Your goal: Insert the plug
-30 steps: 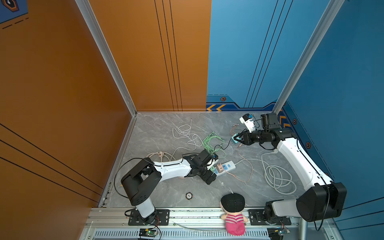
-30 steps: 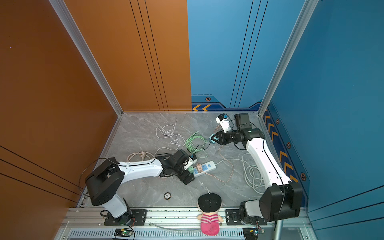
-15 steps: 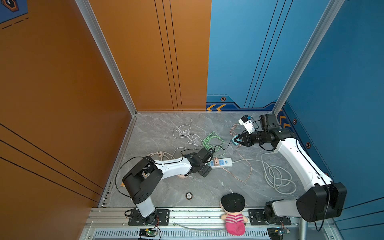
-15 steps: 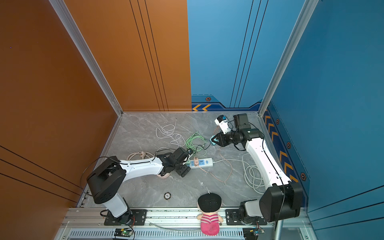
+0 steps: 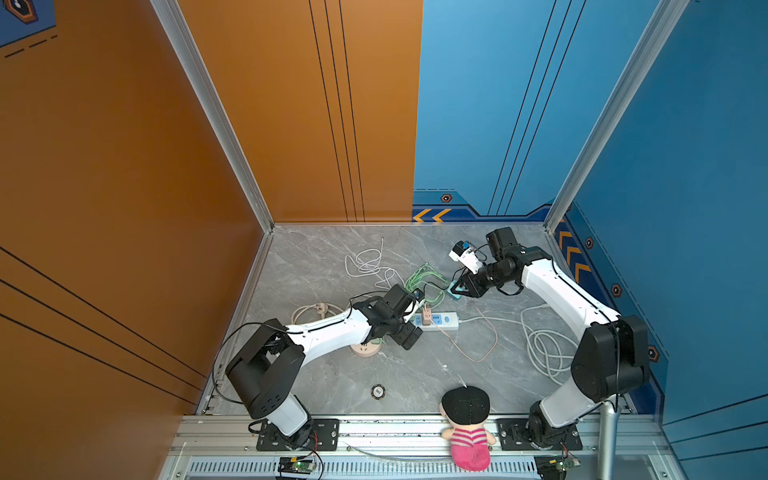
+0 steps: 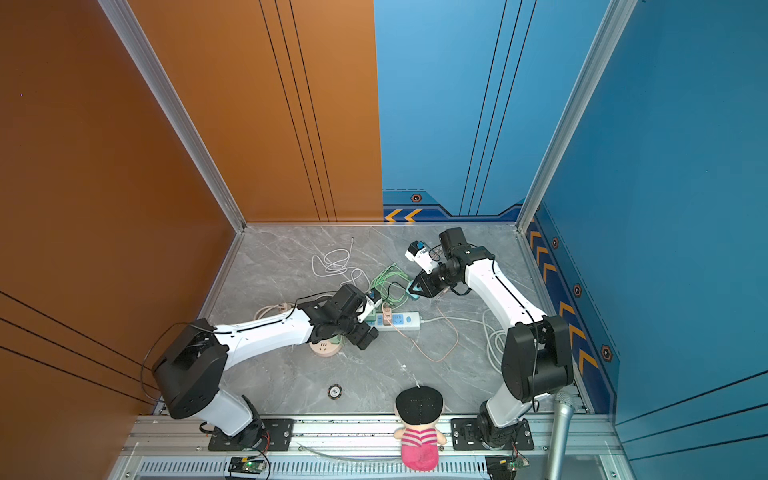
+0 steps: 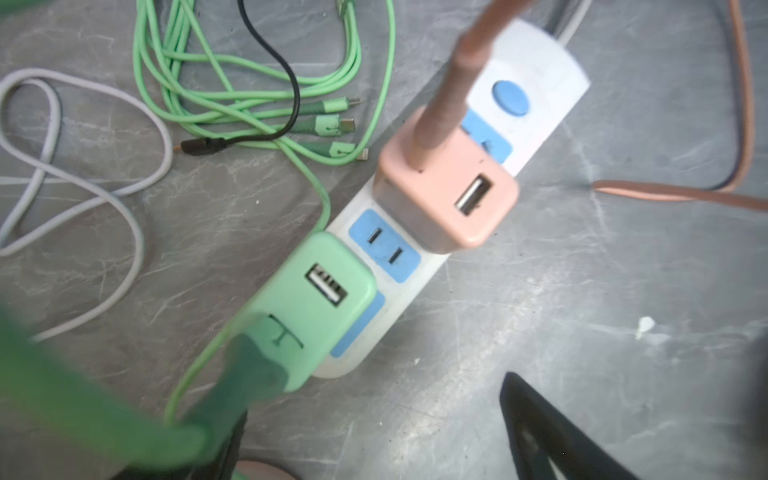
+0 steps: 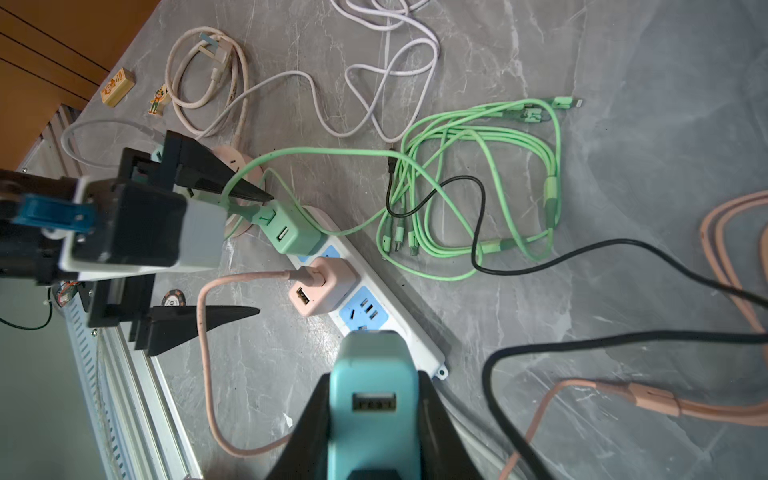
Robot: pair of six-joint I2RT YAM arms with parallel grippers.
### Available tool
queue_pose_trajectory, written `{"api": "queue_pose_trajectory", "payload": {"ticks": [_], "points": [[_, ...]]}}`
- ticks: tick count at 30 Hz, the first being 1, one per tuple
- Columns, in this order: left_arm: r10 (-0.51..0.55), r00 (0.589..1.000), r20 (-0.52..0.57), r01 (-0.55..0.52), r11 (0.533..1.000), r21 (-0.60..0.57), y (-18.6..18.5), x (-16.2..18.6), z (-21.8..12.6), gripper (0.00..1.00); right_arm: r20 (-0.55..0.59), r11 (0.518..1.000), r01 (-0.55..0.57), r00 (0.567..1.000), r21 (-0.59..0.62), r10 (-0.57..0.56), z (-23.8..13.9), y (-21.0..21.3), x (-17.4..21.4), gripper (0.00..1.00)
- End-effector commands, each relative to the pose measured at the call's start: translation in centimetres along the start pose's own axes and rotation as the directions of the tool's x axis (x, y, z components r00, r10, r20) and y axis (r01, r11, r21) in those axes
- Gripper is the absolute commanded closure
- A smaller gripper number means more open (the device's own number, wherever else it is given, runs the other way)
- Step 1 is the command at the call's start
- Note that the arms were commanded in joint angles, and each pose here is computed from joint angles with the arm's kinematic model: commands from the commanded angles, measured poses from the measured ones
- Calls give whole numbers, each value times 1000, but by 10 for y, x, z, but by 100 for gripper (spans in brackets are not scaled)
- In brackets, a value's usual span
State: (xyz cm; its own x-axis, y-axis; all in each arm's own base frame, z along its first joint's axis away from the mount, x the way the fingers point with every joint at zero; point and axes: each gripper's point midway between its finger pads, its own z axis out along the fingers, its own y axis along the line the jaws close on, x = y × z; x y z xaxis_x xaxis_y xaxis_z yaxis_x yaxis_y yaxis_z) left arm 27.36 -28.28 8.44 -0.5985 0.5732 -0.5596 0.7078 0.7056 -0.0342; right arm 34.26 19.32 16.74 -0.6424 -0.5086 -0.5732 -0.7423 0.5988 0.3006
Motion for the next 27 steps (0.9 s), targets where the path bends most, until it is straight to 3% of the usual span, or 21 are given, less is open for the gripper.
{"api": "queue_pose_trajectory", "payload": {"ticks": [1, 7, 9, 16, 27], "points": [[-29, 999, 18, 27, 994, 107, -18, -10, -26, 4, -28, 993, 114, 993, -16, -115, 9, 6, -3, 100], [-46, 997, 68, 35, 986, 160, -24, -19, -74, 4, 3, 977, 207, 978, -48, -207, 17, 12, -1, 100], [-54, 989, 139, 31, 986, 163, -22, -38, -97, 4, 2, 971, 235, 972, -47, -236, 21, 14, 1, 100], [-109, 945, 307, 67, 987, 145, 3, -66, -154, 4, -109, 938, 346, 931, -34, -348, 49, 12, 23, 100], [-150, 927, 343, 113, 985, 128, 25, -70, -167, 2, -107, 921, 377, 916, -96, -386, 70, 3, 40, 100]]}}
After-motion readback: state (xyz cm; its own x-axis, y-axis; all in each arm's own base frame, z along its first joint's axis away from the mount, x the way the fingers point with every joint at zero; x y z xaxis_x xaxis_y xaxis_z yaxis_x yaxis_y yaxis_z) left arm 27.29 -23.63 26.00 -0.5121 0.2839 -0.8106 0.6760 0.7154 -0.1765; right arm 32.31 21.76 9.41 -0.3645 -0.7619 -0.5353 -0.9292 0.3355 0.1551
